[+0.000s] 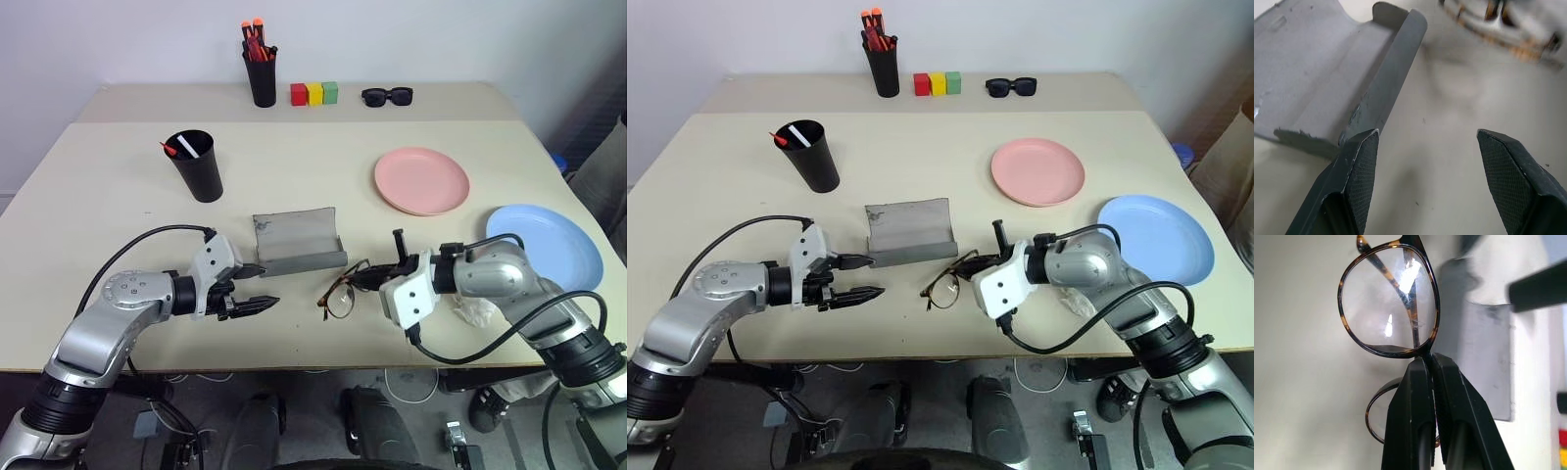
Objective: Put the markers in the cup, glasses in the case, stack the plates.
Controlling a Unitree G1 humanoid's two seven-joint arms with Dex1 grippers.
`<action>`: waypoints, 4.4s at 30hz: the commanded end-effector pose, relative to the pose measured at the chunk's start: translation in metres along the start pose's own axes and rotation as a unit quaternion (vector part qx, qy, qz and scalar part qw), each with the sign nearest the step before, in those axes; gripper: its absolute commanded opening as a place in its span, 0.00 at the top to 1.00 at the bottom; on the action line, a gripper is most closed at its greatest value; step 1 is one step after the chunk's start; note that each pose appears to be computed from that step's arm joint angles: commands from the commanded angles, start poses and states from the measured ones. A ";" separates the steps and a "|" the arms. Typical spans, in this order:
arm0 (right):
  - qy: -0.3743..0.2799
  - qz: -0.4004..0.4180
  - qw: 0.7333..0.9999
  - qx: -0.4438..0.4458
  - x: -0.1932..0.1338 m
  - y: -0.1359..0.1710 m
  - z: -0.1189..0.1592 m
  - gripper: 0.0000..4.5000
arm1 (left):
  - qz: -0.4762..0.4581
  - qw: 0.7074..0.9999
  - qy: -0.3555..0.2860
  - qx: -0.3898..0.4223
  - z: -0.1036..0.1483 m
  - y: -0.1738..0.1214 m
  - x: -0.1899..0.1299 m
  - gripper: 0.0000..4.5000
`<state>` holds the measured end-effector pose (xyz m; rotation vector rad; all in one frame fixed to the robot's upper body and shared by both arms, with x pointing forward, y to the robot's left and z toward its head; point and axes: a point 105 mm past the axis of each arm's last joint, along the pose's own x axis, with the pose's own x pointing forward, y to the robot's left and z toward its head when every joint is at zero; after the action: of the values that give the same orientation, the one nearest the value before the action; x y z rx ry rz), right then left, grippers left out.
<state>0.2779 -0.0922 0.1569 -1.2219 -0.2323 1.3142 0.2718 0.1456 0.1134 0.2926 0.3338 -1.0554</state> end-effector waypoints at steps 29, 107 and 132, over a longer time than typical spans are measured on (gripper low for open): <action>0.075 -0.045 0.980 0.180 0.085 -0.062 -0.007 1.00 | 0.076 0.994 -0.075 -0.033 0.003 0.013 -0.060 0.27; 0.044 -0.171 0.950 0.256 -0.011 -0.005 -0.009 0.13 | 0.056 0.997 0.013 -0.051 0.065 0.096 0.060 0.99; 0.252 -0.294 0.885 0.259 -0.034 -0.041 -0.121 0.13 | -0.046 0.984 -0.168 0.047 0.075 0.008 0.015 0.99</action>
<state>0.3723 -0.1699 0.1479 -0.8411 0.1503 0.5103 0.3025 0.1111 0.1630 0.1786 0.0656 -1.1690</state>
